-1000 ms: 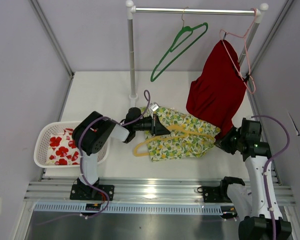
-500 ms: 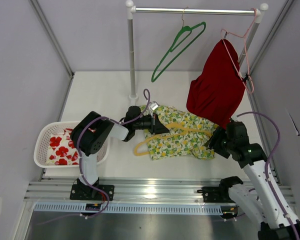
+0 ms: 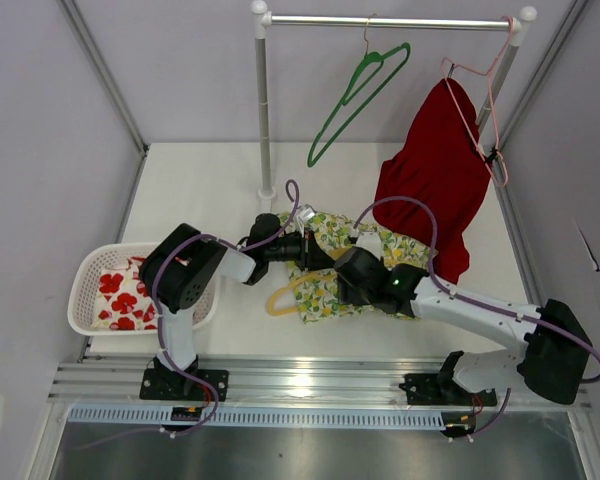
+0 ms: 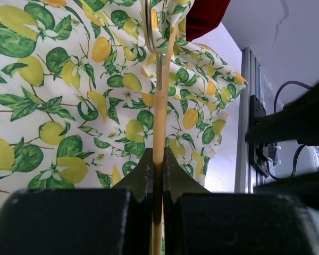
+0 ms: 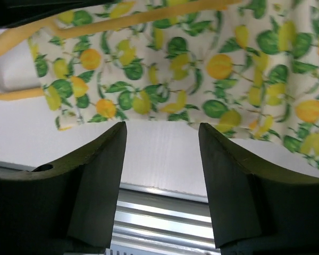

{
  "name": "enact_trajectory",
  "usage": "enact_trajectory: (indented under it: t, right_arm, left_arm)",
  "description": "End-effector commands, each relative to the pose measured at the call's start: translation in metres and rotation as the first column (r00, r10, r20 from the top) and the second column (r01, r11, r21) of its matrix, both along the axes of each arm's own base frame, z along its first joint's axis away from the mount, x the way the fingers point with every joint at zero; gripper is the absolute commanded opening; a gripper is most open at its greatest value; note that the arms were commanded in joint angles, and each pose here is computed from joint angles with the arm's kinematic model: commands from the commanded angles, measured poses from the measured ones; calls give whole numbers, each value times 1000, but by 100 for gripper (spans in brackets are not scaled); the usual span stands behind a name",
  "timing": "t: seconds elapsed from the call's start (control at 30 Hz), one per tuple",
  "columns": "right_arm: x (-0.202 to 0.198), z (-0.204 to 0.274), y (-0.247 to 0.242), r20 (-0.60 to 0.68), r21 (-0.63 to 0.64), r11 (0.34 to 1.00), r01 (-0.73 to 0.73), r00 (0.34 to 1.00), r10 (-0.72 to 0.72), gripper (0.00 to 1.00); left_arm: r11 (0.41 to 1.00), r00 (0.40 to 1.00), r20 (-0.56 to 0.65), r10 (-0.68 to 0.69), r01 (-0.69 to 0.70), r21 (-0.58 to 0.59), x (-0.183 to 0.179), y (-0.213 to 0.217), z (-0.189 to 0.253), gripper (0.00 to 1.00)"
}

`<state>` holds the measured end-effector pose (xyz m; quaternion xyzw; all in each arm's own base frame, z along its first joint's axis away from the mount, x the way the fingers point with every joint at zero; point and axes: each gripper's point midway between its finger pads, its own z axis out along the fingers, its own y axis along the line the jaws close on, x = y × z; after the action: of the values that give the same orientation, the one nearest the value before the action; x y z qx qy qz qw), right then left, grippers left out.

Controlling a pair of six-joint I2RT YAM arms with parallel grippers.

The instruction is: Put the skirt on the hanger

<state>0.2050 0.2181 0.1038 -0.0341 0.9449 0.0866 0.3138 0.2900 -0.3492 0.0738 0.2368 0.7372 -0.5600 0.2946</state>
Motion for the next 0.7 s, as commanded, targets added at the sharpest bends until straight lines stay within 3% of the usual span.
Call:
enact_trajectory:
  t: [0.0,0.27,0.67]
  right_arm:
    - [12,30,52,155,87,992,-90,985,75,61]
    - [-7,1,111,163,23,973,-231,961,224,57]
    - [-23,-34,131,130,-72,958,-277,950,284,56]
  left_arm:
    - [1000,998,55,3,-3,4,4,4,11,0]
    - [1000,999,47,-4,3,22,6,4,8,0]
    - [999,999,48,-8,6,32,7,3,8,0]
